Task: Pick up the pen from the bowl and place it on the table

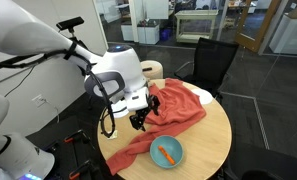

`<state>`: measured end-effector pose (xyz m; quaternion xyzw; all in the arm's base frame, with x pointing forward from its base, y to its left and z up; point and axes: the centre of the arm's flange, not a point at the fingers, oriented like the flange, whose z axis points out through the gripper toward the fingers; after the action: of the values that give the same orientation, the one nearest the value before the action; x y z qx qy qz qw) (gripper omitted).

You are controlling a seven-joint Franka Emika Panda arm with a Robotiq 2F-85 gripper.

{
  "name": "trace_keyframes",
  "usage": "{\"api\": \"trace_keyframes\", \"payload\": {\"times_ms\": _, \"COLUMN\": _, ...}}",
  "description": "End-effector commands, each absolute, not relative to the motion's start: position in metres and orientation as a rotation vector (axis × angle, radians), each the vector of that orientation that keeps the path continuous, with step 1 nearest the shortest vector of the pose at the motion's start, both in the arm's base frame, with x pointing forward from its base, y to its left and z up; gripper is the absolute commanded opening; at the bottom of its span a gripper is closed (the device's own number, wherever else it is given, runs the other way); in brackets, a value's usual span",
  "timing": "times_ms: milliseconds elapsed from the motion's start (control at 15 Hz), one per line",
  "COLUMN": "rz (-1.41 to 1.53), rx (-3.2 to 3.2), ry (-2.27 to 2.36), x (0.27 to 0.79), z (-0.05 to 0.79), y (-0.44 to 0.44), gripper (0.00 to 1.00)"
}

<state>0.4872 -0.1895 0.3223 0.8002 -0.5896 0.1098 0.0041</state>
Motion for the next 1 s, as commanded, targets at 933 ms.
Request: {"api": "trace_keyframes", "payload": {"times_ms": 933, "rz": 0.147, "rx": 2.261, "ry": -2.250, "x": 0.550, "z": 0.220, "y": -0.239, "gripper": 1.00}}
